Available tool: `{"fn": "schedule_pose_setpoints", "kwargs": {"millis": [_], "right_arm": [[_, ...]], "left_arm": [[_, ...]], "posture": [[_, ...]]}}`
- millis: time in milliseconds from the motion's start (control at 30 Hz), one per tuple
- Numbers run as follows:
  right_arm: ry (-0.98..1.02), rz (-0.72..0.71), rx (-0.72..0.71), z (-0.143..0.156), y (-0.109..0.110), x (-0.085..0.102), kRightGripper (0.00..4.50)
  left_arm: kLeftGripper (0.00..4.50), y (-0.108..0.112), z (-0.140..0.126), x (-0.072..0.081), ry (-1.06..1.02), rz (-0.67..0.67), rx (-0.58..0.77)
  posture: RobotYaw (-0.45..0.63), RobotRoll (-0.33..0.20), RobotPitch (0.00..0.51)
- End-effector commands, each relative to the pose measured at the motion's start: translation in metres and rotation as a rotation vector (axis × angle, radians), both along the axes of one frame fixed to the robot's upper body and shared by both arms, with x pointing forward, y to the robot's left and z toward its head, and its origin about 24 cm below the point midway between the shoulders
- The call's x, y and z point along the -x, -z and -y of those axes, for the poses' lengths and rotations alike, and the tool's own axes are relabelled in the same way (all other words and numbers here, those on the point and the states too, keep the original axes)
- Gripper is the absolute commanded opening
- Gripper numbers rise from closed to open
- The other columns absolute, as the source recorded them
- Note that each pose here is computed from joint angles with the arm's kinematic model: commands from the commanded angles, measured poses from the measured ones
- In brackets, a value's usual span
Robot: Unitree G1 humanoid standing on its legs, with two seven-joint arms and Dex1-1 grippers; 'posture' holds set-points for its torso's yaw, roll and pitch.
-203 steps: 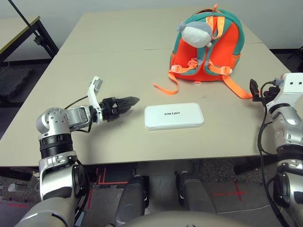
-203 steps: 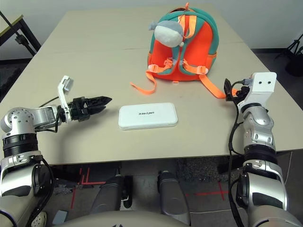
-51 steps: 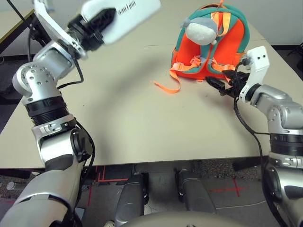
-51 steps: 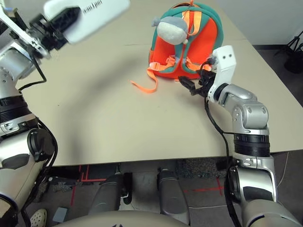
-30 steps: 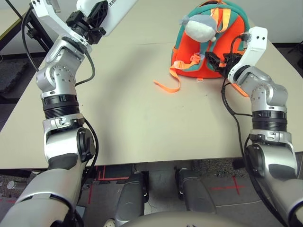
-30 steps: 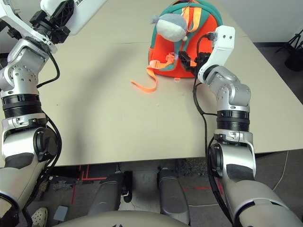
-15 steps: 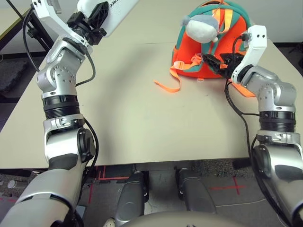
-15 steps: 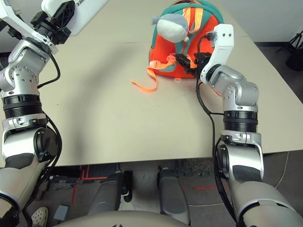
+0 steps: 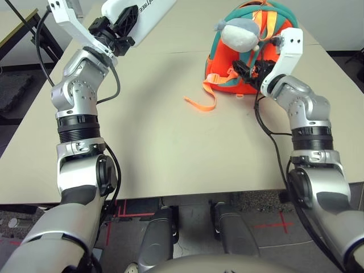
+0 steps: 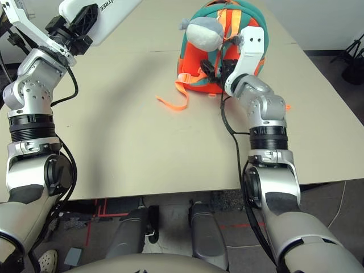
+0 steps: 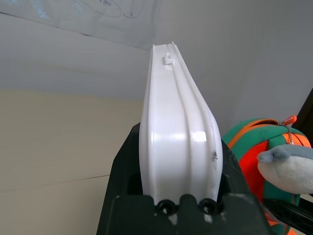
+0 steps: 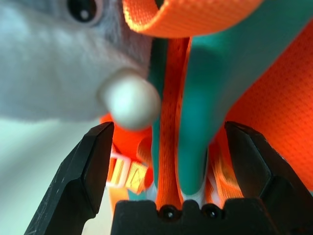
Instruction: Put the pencil case into the backpack and zip it.
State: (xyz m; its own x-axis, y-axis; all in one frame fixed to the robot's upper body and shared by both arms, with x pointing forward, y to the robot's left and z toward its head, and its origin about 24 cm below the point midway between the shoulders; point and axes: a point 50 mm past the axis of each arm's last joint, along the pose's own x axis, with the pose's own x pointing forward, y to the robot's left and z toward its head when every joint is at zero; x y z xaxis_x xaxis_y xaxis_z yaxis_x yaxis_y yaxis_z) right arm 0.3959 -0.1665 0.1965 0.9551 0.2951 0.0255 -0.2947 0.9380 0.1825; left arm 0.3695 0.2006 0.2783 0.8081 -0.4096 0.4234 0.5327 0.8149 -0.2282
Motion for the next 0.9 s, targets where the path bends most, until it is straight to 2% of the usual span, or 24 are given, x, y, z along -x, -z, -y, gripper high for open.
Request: {"fn": "schedule_pose_setpoints", "kwargs": {"millis": [33, 233, 267, 333, 467, 600, 667, 700, 900], "right_arm": [[0.036, 0.016, 0.008, 0.001, 0.000, -0.007, 4.50], [0.051, 0.045, 0.055, 0.003, 0.001, -0.010, 4.50], [0.052, 0.052, 0.056, 0.004, 0.000, -0.010, 4.33], [0.035, 0.069, 0.061, 0.004, -0.003, -0.008, 3.85], [0.006, 0.096, 0.089, 0.007, -0.007, -0.002, 2.41], [-0.035, 0.127, 0.113, 0.010, -0.017, 0.012, 0.92], [-0.047, 0.140, 0.133, 0.013, -0.023, 0.020, 0.31], [-0.051, 0.149, 0.143, 0.014, -0.027, 0.025, 0.20], [-0.084, 0.179, 0.181, 0.016, -0.048, 0.058, 0.19]], "left_arm": [[1.20, -0.006, 0.003, 0.005, 0.002, 0.031, -0.006], [1.20, -0.006, 0.006, 0.006, 0.006, 0.028, -0.008], [1.20, -0.006, 0.006, 0.006, 0.007, 0.028, -0.008], [1.20, -0.005, 0.007, 0.006, 0.009, 0.026, -0.009], [1.20, -0.004, 0.011, 0.005, 0.016, 0.022, -0.012], [1.20, -0.003, 0.013, 0.005, 0.024, 0.019, -0.010], [1.20, -0.002, 0.014, 0.005, 0.027, 0.017, -0.008], [1.20, -0.002, 0.014, 0.004, 0.028, 0.017, -0.007], [1.20, 0.001, 0.015, 0.004, 0.034, 0.011, -0.001]], "posture": [[-0.17, 0.000, 0.140], [-0.17, 0.000, 0.142], [-0.17, 0.000, 0.142], [-0.17, 0.000, 0.142], [-0.18, 0.000, 0.143], [-0.19, 0.000, 0.143], [-0.19, 0.000, 0.146], [-0.19, 0.000, 0.146], [-0.20, 0.000, 0.144]]}}
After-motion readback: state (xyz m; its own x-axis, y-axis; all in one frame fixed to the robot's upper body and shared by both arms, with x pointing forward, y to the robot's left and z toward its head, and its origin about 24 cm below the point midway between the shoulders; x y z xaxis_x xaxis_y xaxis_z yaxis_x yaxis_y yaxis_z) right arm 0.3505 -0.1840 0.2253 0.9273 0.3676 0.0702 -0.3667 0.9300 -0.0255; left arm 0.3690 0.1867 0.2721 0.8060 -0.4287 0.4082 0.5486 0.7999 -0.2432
